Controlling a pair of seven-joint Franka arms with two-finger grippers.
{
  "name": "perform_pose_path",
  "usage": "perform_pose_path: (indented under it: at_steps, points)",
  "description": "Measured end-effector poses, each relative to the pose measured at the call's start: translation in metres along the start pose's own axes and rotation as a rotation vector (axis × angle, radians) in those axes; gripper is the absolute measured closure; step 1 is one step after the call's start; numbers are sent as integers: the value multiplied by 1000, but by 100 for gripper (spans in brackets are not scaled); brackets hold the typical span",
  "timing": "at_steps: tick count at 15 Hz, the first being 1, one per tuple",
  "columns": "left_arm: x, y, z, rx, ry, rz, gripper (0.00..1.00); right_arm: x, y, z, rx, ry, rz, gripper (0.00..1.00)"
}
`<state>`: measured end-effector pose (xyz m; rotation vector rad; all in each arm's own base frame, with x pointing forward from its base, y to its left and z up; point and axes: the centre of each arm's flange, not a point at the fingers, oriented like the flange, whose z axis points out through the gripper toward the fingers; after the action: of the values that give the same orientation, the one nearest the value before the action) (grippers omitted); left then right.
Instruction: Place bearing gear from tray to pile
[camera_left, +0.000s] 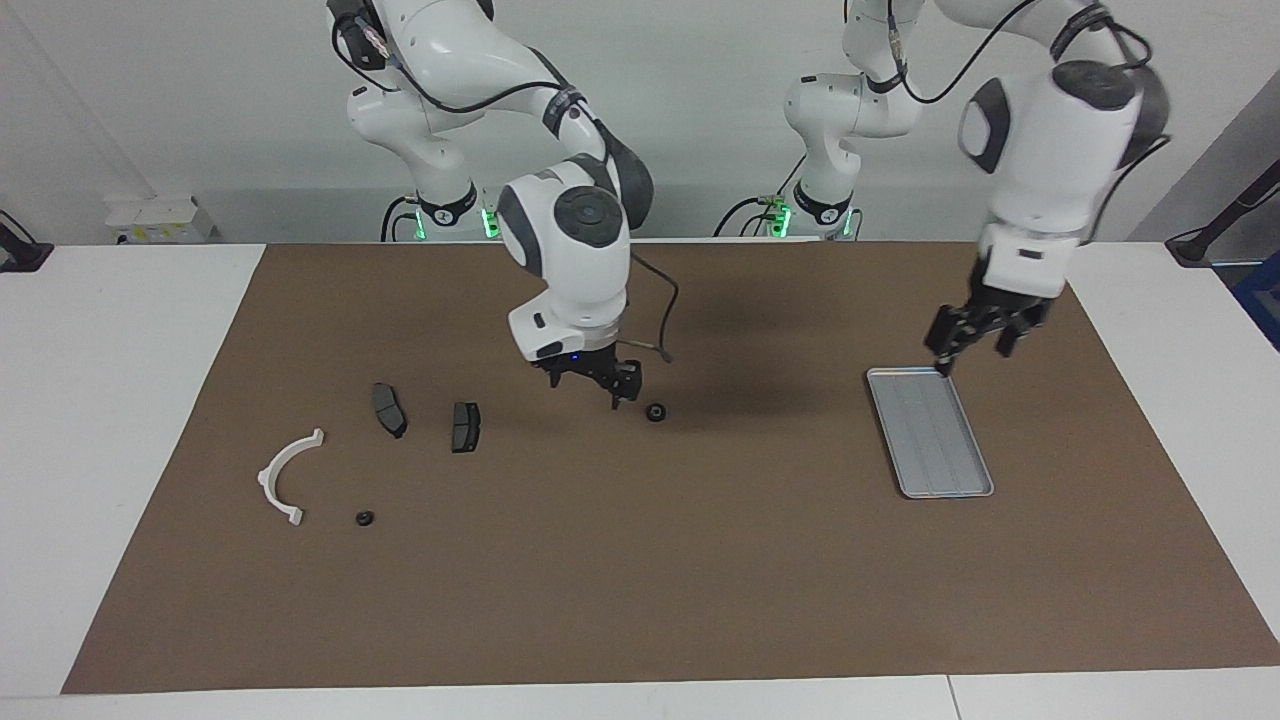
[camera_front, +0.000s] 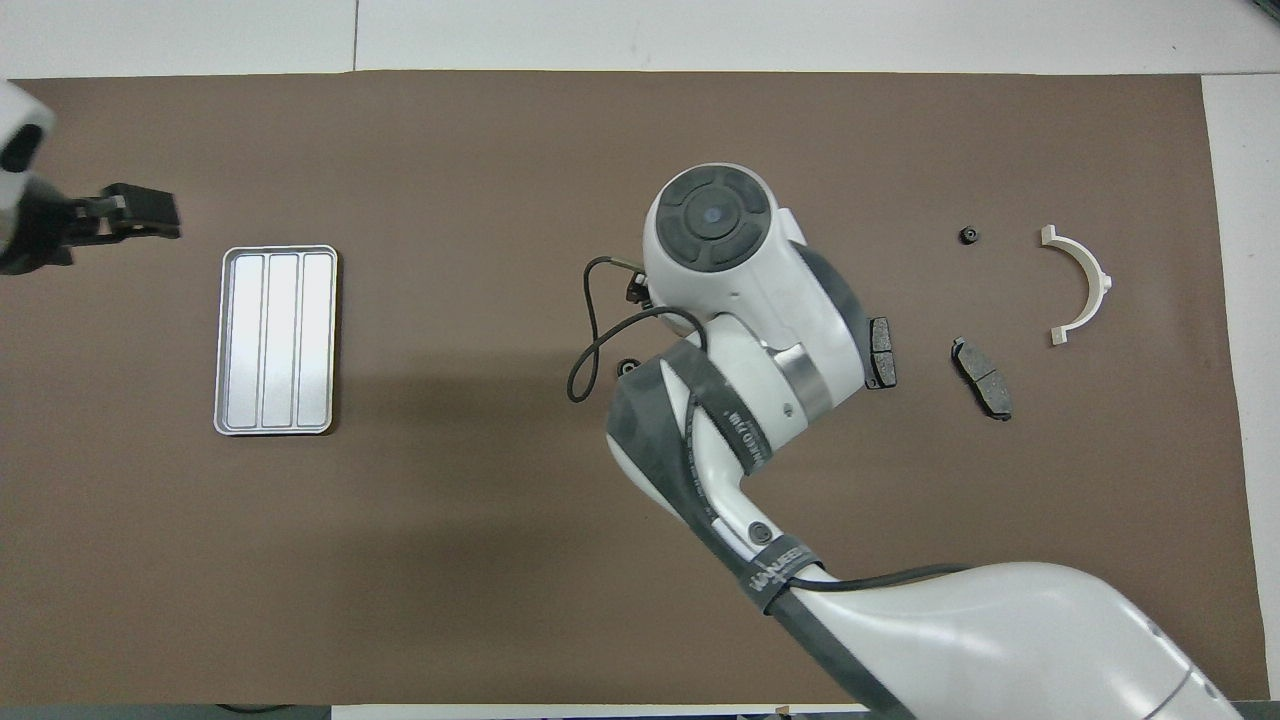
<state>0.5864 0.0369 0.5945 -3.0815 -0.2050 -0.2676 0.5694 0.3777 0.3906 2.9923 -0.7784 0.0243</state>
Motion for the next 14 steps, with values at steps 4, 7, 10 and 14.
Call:
perform_pose_path:
  at_steps: [4, 7, 10, 14]
  points:
    - [-11, -29, -55, -22, -66, 26, 0, -31, -33, 56, 25, -4, 147, 0]
    - [-21, 7, -70, -29, -76, 39, 0, -23, -35, 82, 44, -3, 223, 0]
    - [-32, 39, -56, -29, -87, 70, 0, -28, -30, 108, 47, -7, 227, 0]
    - [-43, 58, -39, -30, -110, 108, 0, -32, -26, 113, 40, -10, 224, 0]
